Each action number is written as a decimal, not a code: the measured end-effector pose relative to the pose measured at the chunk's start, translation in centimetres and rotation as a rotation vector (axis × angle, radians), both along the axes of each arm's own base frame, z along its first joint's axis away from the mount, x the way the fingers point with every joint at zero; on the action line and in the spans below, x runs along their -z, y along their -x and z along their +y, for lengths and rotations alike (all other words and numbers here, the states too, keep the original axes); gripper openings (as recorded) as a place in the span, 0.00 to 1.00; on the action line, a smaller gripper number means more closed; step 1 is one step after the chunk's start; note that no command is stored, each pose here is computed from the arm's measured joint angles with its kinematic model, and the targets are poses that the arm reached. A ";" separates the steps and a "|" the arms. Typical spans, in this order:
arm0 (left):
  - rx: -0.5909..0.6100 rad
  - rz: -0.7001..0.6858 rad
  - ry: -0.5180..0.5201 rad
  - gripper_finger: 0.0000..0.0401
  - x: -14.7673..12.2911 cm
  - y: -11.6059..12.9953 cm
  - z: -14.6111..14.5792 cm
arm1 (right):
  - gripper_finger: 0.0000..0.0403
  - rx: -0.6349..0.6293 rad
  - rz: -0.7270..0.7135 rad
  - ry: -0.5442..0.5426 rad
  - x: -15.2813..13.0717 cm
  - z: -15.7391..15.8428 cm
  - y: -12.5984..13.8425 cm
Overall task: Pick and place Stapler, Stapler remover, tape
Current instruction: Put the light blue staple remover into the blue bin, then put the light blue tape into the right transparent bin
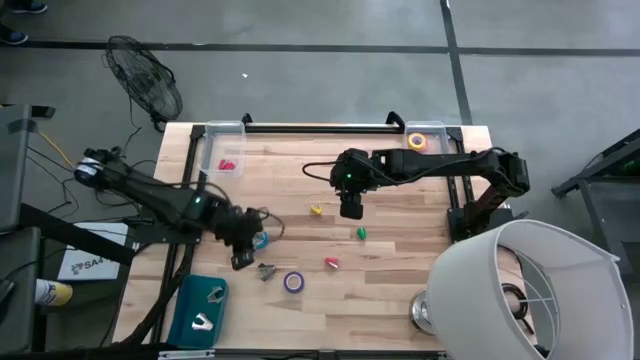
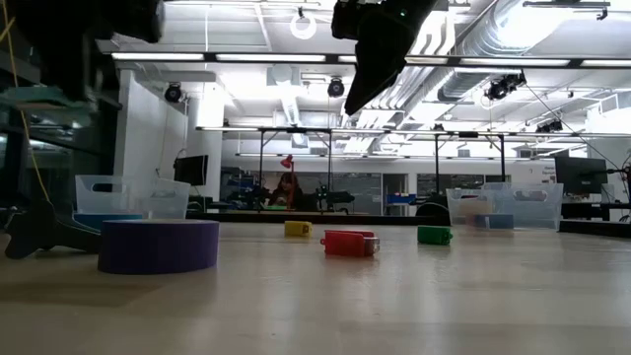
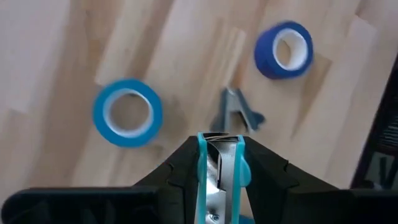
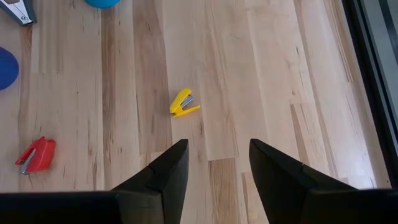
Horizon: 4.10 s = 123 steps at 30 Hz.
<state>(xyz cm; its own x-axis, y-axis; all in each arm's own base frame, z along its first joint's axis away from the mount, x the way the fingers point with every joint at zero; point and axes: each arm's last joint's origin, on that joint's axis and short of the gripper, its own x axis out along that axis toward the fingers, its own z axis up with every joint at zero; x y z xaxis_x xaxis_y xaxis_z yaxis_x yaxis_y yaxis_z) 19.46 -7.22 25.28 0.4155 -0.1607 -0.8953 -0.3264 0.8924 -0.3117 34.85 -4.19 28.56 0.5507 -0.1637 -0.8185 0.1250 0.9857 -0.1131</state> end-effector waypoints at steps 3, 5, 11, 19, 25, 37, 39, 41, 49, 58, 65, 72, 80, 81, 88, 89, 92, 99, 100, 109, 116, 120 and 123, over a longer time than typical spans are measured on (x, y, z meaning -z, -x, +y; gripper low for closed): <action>-0.012 0.010 0.025 0.24 0.0 0.7 -1.7 | 0.40 -0.001 0.000 0.000 0.0 0.0 0.0; -0.014 0.028 0.048 0.24 0.0 1.4 -2.8 | 0.40 -0.001 0.000 0.000 0.0 0.0 0.0; -0.038 0.067 0.066 0.24 0.1 3.5 -5.5 | 0.40 -0.007 -0.001 0.004 0.0 0.0 0.0; 0.006 0.086 0.065 0.24 0.2 6.2 -8.1 | 0.40 0.024 -0.012 -0.016 0.0 0.0 -0.1; 0.094 0.122 0.036 0.24 0.4 8.2 -9.1 | 0.40 0.037 -0.016 -0.029 0.0 0.2 -0.1; 0.348 0.169 -0.073 0.24 1.8 10.2 -11.3 | 0.40 0.031 -0.015 -0.026 0.0 0.3 -0.1; 0.405 0.168 -0.099 0.24 2.1 10.1 -11.6 | 0.40 0.031 -0.015 -0.026 0.0 0.3 -0.1; 0.483 0.165 -0.104 0.24 2.4 10.0 -12.0 | 0.40 0.030 -0.014 -0.025 0.0 0.3 -0.1; 0.788 0.140 -0.161 0.24 3.9 9.4 -13.5 | 0.40 0.007 -0.010 -0.010 0.0 0.3 -0.1; 0.889 0.188 -0.205 0.26 5.3 9.2 -14.2 | 0.40 0.007 -0.010 -0.010 0.0 0.3 -0.1; 0.884 0.183 -0.217 0.47 5.3 9.1 -14.2 | 0.40 0.007 -0.001 -0.011 0.0 0.3 0.0; 0.862 0.195 -0.200 0.63 5.3 9.2 -14.2 | 0.40 0.021 -0.001 -0.021 0.0 0.3 0.0; 0.811 0.240 -0.107 0.65 4.3 8.9 -13.4 | 0.40 0.029 -0.001 -0.039 0.0 0.3 0.0; 0.792 0.230 -0.111 0.65 3.8 8.8 -13.1 | 0.40 0.029 0.000 -0.039 0.1 0.3 0.0; 0.696 0.101 -0.295 0.65 0.2 7.5 -10.0 | 0.40 0.029 -0.001 -0.039 0.0 0.3 0.0; 0.691 0.096 -0.323 0.65 0.0 7.2 -9.6 | 0.40 0.029 -0.001 -0.039 0.0 0.3 0.0; 0.701 0.113 -0.386 0.65 -0.1 6.4 -8.2 | 0.40 0.027 -0.001 -0.043 0.1 0.3 0.0; 0.758 0.124 -0.461 0.65 -0.1 3.2 -4.9 | 0.40 0.008 -0.003 -0.070 0.1 0.4 0.0; 0.763 0.128 -0.470 0.65 -0.1 2.8 -4.4 | 0.40 0.008 -0.003 -0.070 0.1 0.4 0.0; 0.833 0.067 -0.473 0.65 1.4 -0.1 -0.6 | 0.40 0.003 -0.002 -0.068 0.1 0.4 0.0; 0.851 0.090 -0.422 0.65 4.3 0.0 1.1 | 0.40 -0.002 -0.002 -0.070 0.1 0.4 0.0; 0.837 0.061 -0.428 0.65 5.4 -0.2 1.5 | 0.40 -0.014 0.000 -0.062 0.1 0.4 0.0; 0.843 0.057 -0.431 0.65 6.1 -0.5 1.4 | 0.40 -0.017 0.001 -0.060 0.1 0.4 0.0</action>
<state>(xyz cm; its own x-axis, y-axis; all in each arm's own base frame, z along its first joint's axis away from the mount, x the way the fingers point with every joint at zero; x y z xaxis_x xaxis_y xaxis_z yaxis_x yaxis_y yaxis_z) 19.94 -5.78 19.20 0.2667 -0.0388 -0.9630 0.4731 0.8758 0.0958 34.84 -3.77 28.50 0.5525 -0.1046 -0.8269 0.1082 0.9927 -0.0533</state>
